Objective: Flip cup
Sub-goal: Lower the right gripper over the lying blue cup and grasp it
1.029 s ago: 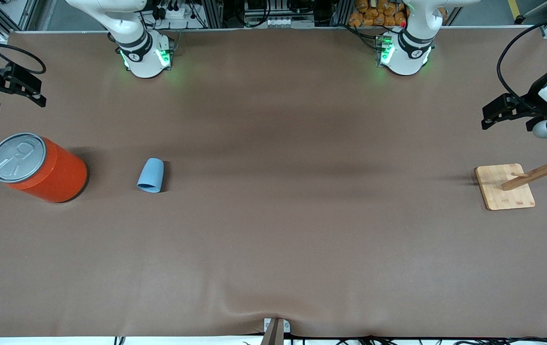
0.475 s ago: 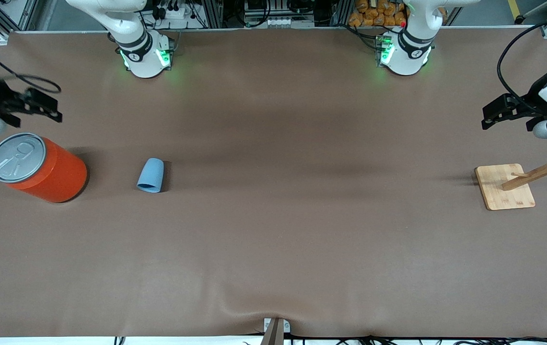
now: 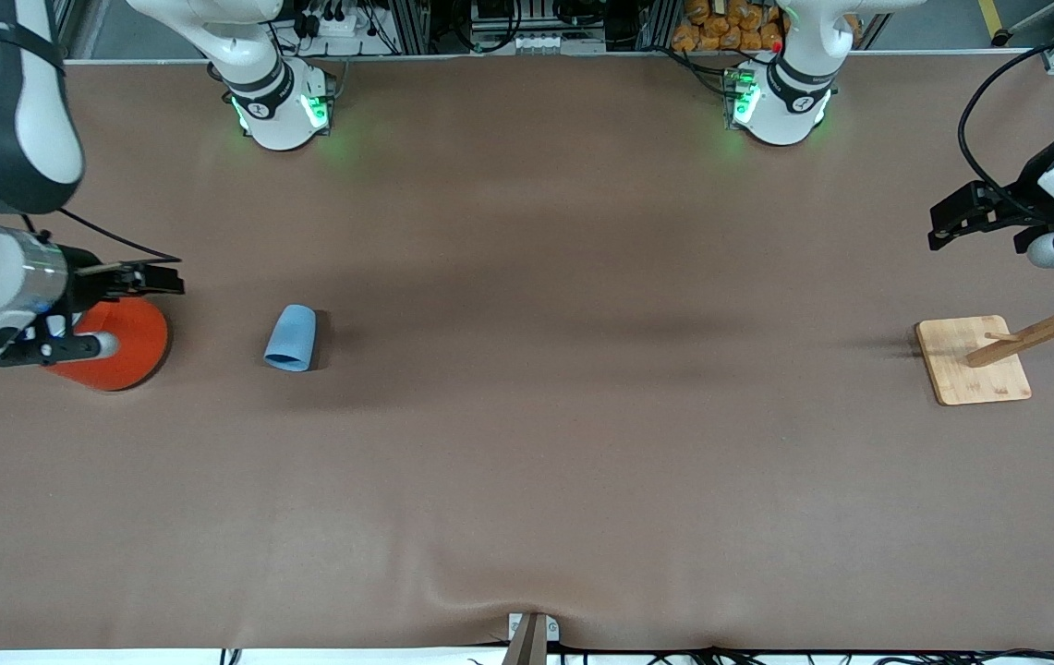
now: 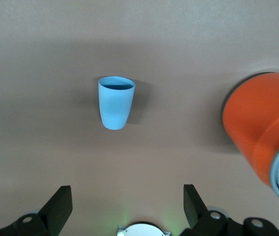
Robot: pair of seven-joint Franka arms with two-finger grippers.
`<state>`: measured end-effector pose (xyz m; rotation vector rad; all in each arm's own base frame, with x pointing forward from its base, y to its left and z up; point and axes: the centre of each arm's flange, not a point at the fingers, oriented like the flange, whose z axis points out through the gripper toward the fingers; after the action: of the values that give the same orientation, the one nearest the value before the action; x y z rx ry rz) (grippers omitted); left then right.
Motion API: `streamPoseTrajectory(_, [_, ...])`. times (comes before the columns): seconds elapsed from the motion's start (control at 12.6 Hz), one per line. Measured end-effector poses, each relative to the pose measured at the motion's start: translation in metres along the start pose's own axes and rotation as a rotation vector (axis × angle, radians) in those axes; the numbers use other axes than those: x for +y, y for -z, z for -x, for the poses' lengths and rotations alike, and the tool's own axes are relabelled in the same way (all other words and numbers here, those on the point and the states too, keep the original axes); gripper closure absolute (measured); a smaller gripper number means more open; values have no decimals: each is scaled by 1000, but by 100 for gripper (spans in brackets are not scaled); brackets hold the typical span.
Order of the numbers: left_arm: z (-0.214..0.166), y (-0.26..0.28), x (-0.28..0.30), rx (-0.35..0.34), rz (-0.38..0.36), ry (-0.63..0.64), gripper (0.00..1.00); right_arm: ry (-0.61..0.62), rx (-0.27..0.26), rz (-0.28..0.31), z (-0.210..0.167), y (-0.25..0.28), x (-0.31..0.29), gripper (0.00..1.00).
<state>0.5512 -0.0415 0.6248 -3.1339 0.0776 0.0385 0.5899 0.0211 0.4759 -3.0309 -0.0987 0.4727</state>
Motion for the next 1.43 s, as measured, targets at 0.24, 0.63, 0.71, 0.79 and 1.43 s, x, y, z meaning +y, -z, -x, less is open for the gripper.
streamPoseTrajectory(0.24, [0, 0, 0, 0, 0, 0, 0, -23, 25, 10, -11, -47, -27, 0])
streamPoseTrajectory(0.63, [0, 0, 0, 0, 0, 0, 0, -6, 140, 28, -5, -142, -48, 0])
streamPoseTrajectory(0.71, [0, 0, 0, 0, 0, 0, 0, -10, 158, 28, -4, -158, -47, 0])
streamPoseTrajectory(0.79, [0, 0, 0, 0, 0, 0, 0, -11, 176, 29, -2, -174, -47, 0])
streamPoseTrajectory(1.43, [0, 0, 0, -1, 0, 0, 0, -19, 235, 21, -17, -246, -44, 0])
